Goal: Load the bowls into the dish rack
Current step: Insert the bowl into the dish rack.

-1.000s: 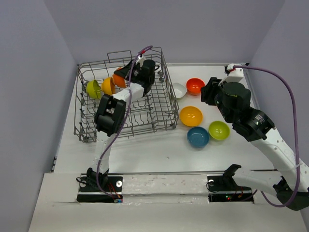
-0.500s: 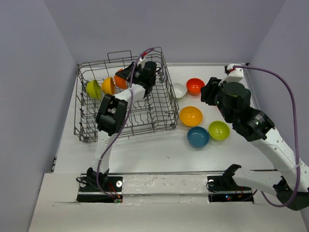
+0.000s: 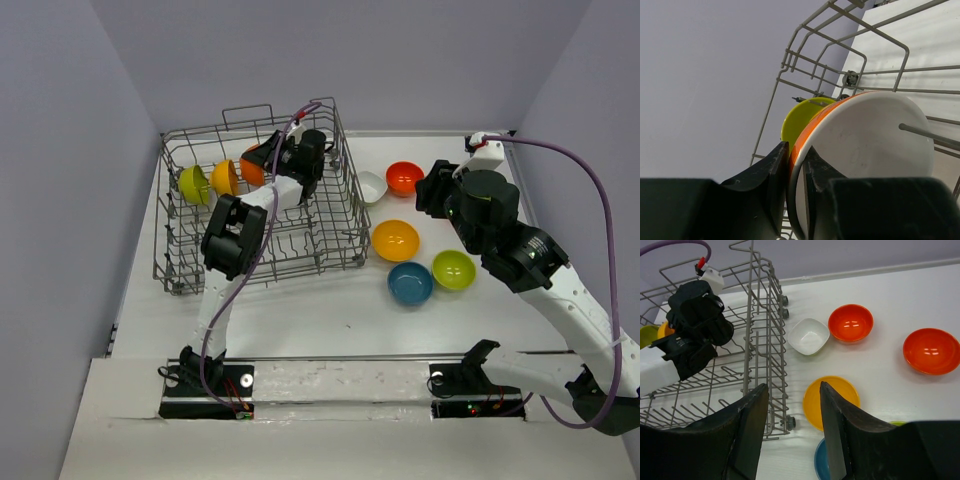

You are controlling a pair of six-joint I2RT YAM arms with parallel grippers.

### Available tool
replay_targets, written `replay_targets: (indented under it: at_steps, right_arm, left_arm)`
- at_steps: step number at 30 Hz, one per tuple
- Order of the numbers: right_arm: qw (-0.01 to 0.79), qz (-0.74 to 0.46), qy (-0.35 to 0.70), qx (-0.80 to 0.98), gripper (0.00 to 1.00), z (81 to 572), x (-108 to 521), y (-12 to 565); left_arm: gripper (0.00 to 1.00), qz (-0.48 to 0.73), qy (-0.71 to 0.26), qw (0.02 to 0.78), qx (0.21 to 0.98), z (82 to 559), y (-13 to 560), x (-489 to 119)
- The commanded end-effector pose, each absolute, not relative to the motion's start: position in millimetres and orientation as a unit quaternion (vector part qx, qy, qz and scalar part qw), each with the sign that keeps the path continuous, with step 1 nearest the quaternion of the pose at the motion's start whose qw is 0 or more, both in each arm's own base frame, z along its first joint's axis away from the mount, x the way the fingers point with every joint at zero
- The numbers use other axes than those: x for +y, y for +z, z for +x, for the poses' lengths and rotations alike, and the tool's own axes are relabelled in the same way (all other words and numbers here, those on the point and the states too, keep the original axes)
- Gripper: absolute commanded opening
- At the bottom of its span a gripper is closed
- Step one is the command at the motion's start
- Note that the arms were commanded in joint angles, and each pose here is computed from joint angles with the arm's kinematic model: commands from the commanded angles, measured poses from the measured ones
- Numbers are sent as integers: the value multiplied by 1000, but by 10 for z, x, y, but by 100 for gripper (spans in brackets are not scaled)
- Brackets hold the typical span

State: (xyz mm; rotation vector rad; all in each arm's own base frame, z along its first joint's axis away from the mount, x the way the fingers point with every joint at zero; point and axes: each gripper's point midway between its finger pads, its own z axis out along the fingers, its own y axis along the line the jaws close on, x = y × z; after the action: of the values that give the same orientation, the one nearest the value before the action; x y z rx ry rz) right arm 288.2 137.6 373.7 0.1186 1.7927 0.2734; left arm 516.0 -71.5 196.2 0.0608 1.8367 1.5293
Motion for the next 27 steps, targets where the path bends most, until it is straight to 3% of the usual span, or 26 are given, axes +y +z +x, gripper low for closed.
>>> replay_targets:
  at_steps: [1,12,19,27]
  right_arm:
    - [629,55,134,764,51,2888,1413,3834]
    - [628,54,134,765,51,2892,1422,3819]
    - [627,52,134,766,52,2897,1432,3809]
    - [628,52,135,765,52,2897,1432,3826]
  left_arm:
    - [31,-5,587,384,713,5163,1964,-731]
    - [34,-2,588,382,713,5171,1898,-735]
    - [46,2,589,380,713,5179,1879,-738]
    - [53,3,588,380,714,5186,1873,-742]
